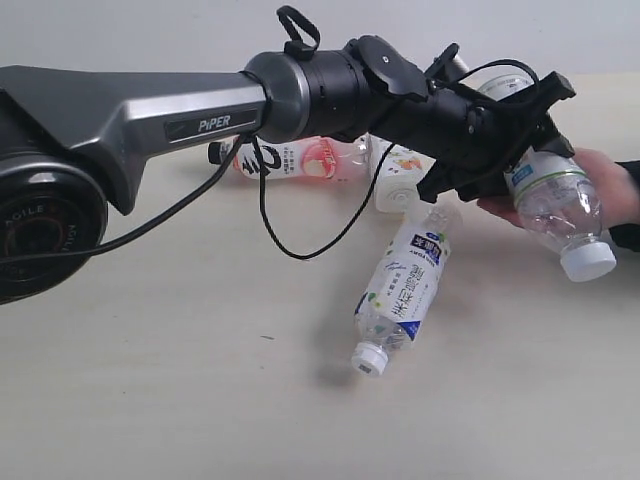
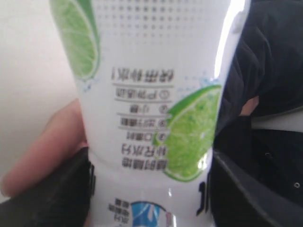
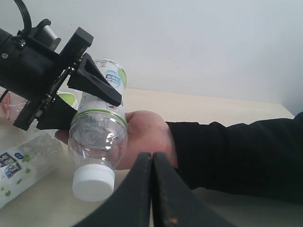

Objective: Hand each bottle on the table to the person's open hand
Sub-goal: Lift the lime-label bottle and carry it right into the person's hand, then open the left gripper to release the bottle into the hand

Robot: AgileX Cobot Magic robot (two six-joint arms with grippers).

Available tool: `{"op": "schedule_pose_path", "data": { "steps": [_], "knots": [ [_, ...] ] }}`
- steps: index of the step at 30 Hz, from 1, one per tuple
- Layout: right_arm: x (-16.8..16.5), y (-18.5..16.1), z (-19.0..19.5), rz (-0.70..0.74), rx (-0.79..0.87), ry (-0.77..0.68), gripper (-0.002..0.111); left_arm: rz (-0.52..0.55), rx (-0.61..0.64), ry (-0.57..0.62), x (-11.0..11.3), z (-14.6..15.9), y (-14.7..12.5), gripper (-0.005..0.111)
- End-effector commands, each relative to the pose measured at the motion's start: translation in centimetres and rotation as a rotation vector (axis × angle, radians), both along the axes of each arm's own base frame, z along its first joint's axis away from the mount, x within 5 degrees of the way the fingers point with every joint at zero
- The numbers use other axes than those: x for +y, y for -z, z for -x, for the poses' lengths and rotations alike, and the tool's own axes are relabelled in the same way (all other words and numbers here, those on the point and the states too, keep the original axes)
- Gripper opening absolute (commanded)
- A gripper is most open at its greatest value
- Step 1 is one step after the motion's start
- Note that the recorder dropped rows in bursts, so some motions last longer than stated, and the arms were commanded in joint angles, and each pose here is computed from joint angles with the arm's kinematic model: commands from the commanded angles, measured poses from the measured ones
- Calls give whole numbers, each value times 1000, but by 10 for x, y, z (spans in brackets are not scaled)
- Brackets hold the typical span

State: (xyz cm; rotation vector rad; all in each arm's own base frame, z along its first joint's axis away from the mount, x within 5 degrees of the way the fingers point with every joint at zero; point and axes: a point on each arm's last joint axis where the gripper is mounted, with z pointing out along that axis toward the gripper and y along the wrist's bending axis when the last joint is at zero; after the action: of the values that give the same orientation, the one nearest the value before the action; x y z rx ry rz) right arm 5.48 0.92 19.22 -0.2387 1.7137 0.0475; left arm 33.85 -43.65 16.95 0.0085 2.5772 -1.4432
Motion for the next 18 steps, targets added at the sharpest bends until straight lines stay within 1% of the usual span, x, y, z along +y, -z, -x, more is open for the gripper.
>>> {"op": "schedule_pose_path", "data": {
  "steps": [1,4,6,12,15,18],
  "knots": [
    [0,1,0,1,-9,3,0,6,-32,-6,0,-2,-4,71],
    [0,1,0,1,-9,3,0,2,-39,8,0,-2,-4,82],
    [0,1,0,1,-9,3,0,2,-39,8,0,-2,-4,86],
    [0,1,0,1,-9,3,0,-5,-35,31,0,0,-3,85],
    [0,1,0,1,-9,3,0,-4,-33,44,0,2,-6,85],
    [0,1,0,1,-9,3,0,-2,-45,62,2,3,-15,85]
  ]
}}
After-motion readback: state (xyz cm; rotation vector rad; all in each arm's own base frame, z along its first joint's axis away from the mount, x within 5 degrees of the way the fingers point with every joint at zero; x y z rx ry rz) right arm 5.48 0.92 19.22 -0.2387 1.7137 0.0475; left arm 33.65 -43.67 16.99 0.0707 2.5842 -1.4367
